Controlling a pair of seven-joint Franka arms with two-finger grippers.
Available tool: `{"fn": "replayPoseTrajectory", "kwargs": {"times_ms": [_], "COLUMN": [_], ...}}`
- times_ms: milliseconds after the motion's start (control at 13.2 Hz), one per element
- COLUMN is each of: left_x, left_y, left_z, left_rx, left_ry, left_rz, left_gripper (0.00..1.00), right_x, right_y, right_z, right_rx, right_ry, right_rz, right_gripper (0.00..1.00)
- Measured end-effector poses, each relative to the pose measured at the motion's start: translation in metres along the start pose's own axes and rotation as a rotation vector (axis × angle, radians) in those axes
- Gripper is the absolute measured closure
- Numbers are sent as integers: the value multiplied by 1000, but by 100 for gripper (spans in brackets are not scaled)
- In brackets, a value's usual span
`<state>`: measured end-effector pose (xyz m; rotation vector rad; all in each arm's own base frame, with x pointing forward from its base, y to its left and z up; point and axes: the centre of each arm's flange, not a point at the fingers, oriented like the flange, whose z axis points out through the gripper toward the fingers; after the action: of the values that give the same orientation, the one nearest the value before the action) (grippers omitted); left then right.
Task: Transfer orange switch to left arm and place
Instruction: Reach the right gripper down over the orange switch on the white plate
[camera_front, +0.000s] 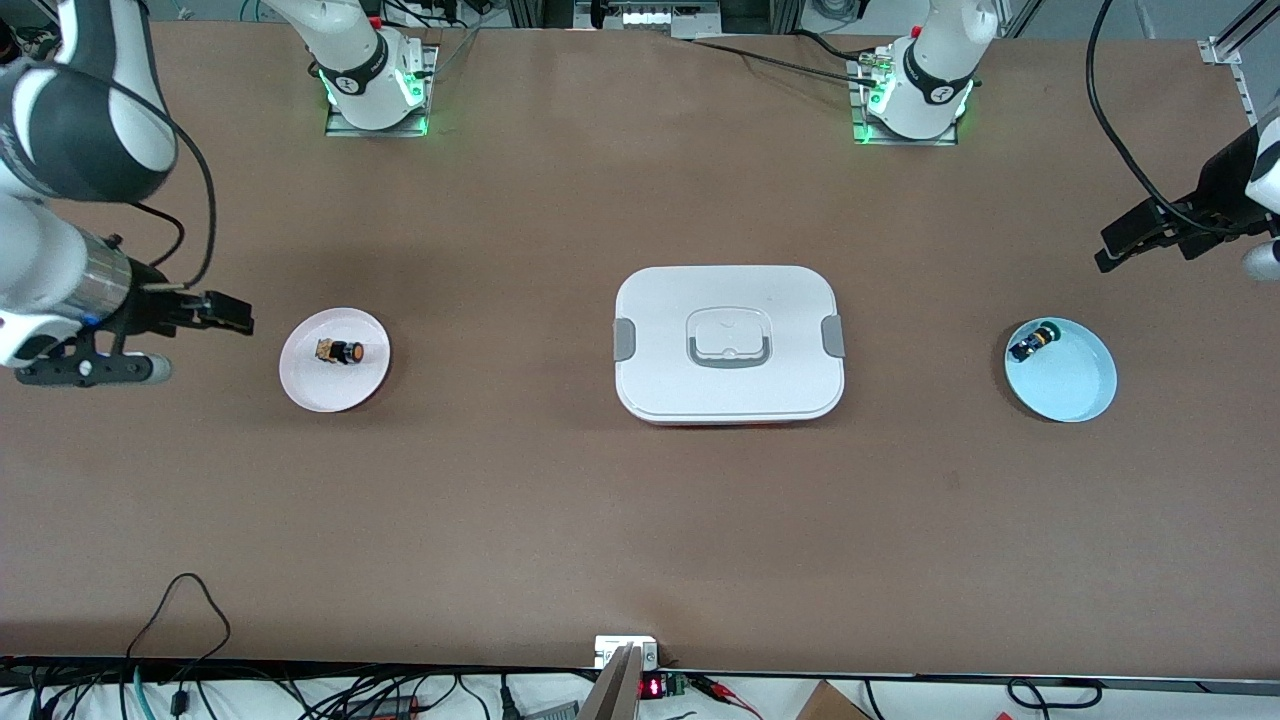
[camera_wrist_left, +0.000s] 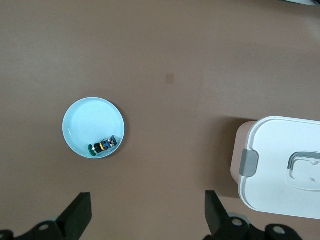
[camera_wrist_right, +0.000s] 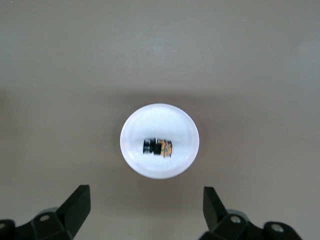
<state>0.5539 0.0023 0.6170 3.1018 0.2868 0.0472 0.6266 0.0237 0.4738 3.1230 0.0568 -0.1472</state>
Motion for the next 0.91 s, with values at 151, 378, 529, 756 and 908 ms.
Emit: {"fn": "replayPoseTrajectory", "kwargs": {"times_ms": [151,378,529,756,908], "left_x": [0,0,1,1,1], "left_y": [0,0,0,0,0], "left_z": [0,1,1,2,2], "left_rx": [0,0,0,1,1], "left_ry": [0,-1,-2,-3,-3], "left_rz": [0,0,0,0,0], "left_gripper": [0,0,0,0,0], "right_x": [3,-2,-10,-24,-31], "right_y": [1,1,0,-1,-2], "right_z": [36,89,119,162,194], "right_rx": [0,0,0,0,-1], "right_ry": [27,60,63,46,43], "right_rz": [1,1,0,-8,-11], "right_gripper": [0,0,0,0,0]}}
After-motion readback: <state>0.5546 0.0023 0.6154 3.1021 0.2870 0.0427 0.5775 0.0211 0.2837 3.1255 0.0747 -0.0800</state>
